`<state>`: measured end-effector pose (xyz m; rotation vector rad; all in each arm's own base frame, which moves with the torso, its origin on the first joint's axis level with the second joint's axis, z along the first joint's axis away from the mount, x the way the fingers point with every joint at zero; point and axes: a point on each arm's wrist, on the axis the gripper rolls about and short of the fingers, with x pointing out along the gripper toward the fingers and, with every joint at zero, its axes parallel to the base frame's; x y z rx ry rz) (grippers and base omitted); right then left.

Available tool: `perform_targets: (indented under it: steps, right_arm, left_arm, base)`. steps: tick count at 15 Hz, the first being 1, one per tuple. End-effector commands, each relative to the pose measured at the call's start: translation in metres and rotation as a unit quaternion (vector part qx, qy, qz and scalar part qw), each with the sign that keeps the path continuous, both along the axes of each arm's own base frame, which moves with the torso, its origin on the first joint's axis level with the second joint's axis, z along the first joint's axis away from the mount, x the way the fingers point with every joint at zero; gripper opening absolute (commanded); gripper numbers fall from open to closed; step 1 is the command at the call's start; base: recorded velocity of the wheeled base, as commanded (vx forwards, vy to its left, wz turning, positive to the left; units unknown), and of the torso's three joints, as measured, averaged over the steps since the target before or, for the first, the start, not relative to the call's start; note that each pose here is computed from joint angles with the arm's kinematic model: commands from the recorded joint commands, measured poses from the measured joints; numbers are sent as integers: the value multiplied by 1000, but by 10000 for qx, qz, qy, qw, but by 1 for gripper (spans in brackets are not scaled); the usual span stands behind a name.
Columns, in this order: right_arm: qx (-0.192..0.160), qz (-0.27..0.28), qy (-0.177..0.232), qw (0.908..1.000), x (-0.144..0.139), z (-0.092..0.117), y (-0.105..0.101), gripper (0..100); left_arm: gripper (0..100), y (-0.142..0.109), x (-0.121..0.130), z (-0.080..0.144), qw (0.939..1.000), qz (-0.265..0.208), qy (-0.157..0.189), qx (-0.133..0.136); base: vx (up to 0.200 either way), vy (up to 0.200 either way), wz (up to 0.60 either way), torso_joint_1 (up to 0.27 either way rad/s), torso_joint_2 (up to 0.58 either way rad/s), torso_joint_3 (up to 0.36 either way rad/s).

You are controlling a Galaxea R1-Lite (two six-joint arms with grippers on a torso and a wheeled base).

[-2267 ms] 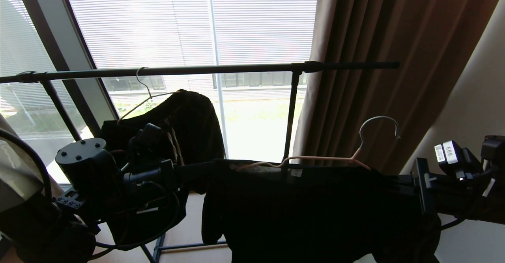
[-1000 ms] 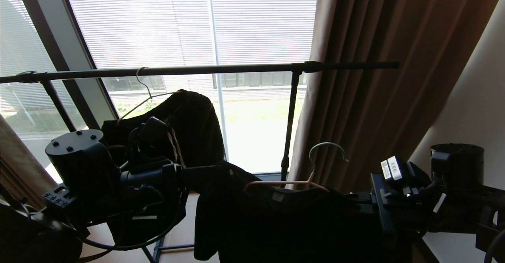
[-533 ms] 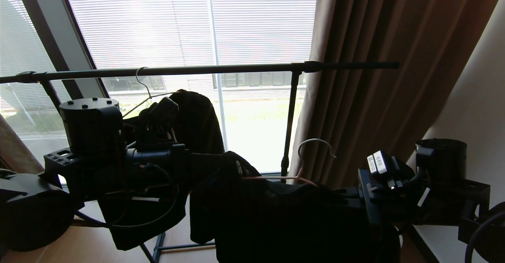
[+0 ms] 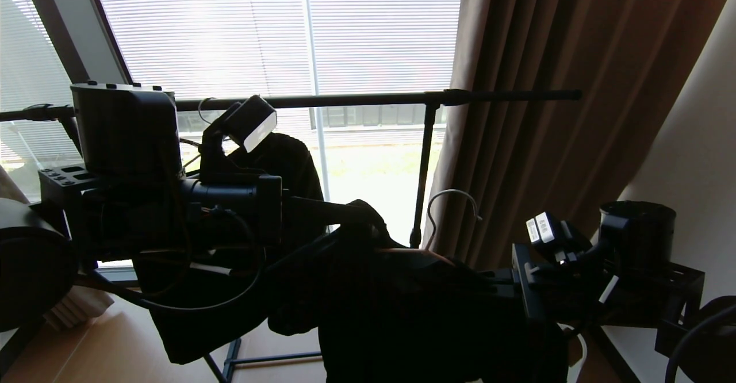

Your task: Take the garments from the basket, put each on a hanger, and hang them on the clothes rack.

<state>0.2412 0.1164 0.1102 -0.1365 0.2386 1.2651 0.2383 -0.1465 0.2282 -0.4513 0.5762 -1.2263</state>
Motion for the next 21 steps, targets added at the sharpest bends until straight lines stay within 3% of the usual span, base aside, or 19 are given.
perform_targets:
  steps: [1, 6, 21]
  right_arm:
    - [24, 64, -15, 10000, -3, 2, 3, 0]
    - [187, 46, -13, 9998, -9, 15, 3, 0]
    - [675, -256, -131, 9973, -10, 23, 3, 0]
  left_arm:
    - [0, -7, 2, 0, 10000, -87, 4, 6]
    - [0, -15, 1, -4, 9997, -217, 51, 33]
    - [0, -20, -5, -10, 9995, -227, -129, 161]
  base:
    - [0, 0, 0, 0, 0, 0]
    - [0, 0, 0, 0, 0, 0]
    - [0, 0, 0, 0, 0, 0]
